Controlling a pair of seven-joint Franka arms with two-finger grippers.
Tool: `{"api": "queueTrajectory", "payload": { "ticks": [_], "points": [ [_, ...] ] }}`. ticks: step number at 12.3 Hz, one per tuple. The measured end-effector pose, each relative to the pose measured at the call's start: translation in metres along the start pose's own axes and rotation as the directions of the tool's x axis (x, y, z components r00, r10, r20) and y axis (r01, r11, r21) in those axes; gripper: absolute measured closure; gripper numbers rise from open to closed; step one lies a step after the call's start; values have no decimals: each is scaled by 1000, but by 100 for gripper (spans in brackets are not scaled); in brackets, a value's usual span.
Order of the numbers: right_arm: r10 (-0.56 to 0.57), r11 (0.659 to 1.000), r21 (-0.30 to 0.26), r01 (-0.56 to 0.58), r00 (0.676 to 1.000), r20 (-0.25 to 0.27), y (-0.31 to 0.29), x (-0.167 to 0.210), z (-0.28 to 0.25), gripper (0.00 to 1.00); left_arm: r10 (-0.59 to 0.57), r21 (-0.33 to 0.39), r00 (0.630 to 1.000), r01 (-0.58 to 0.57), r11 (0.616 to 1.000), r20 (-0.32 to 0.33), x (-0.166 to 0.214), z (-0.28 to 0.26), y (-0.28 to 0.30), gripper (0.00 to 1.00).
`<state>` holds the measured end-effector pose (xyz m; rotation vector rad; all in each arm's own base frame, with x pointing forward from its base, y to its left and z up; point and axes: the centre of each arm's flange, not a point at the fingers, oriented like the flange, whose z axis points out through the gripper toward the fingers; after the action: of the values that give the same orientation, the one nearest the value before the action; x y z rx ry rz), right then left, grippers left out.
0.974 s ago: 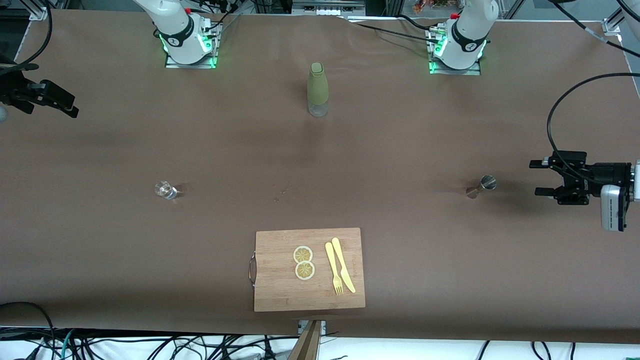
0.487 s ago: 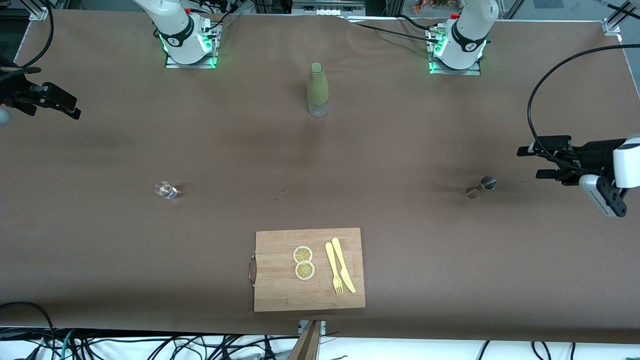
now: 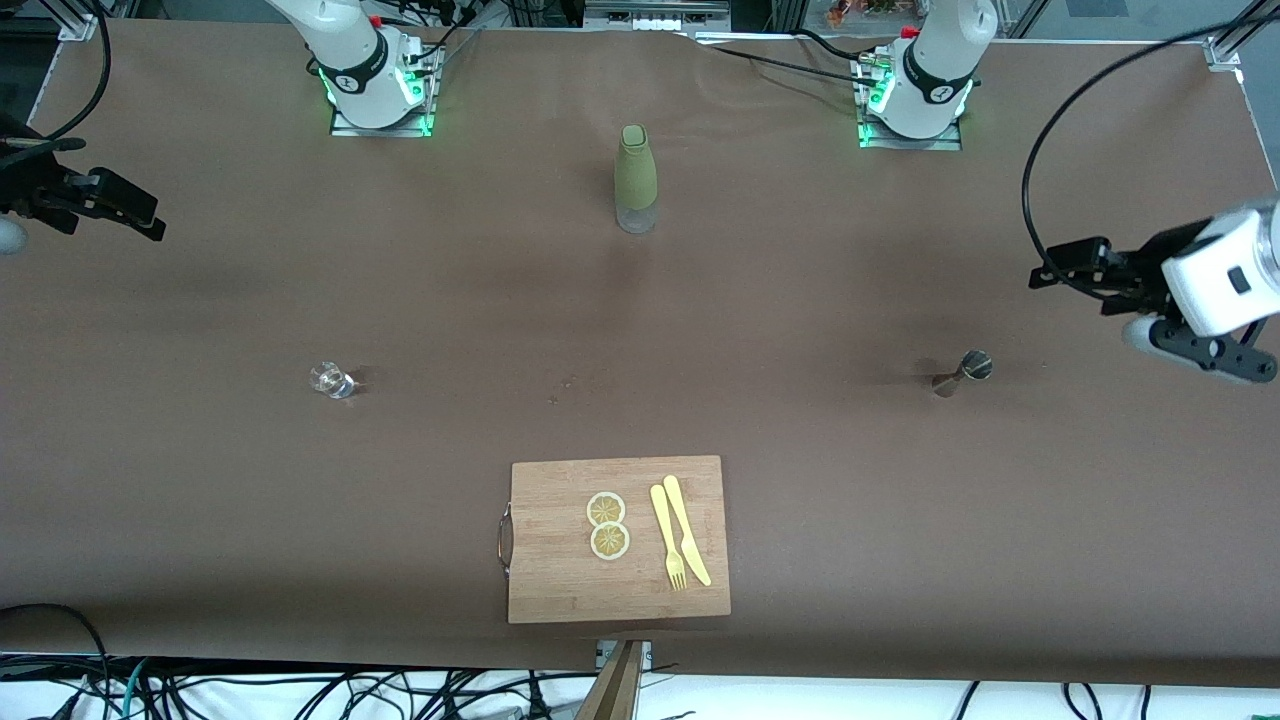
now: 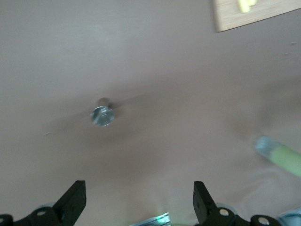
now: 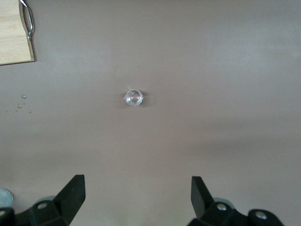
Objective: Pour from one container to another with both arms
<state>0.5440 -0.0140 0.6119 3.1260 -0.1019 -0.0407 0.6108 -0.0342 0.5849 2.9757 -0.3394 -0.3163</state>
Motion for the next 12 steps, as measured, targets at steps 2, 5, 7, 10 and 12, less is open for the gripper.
{"api": "queueTrajectory", "payload": {
  "ticks": [2, 5, 7, 10, 12],
  "points": [
    [-1, 1000, 0, 1, 1000, -1, 0, 0, 0, 0, -39, 87, 999, 41, 995, -28, -14, -21, 23, 0],
    [-1, 1000, 0, 1, 1000, -6, 0, 1, -1, 0, -87, 123, 994, 94, 988, -58, -33, -39, 36, 0],
    [-1, 1000, 0, 1, 1000, -8, 0, 1, -1, 0, -114, 123, 992, 120, 985, -55, -38, -36, 28, 0],
    [-1, 1000, 1, 1, 1000, -12, 0, 1, -1, 0, -152, 117, 986, 160, 980, -76, -33, -10, 18, 0],
    [-1, 1000, 1, 1, 1000, -12, 0, 1, -1, 0, -161, 112, 984, 170, 979, -78, -40, 4, 14, 0]
  ]
}}
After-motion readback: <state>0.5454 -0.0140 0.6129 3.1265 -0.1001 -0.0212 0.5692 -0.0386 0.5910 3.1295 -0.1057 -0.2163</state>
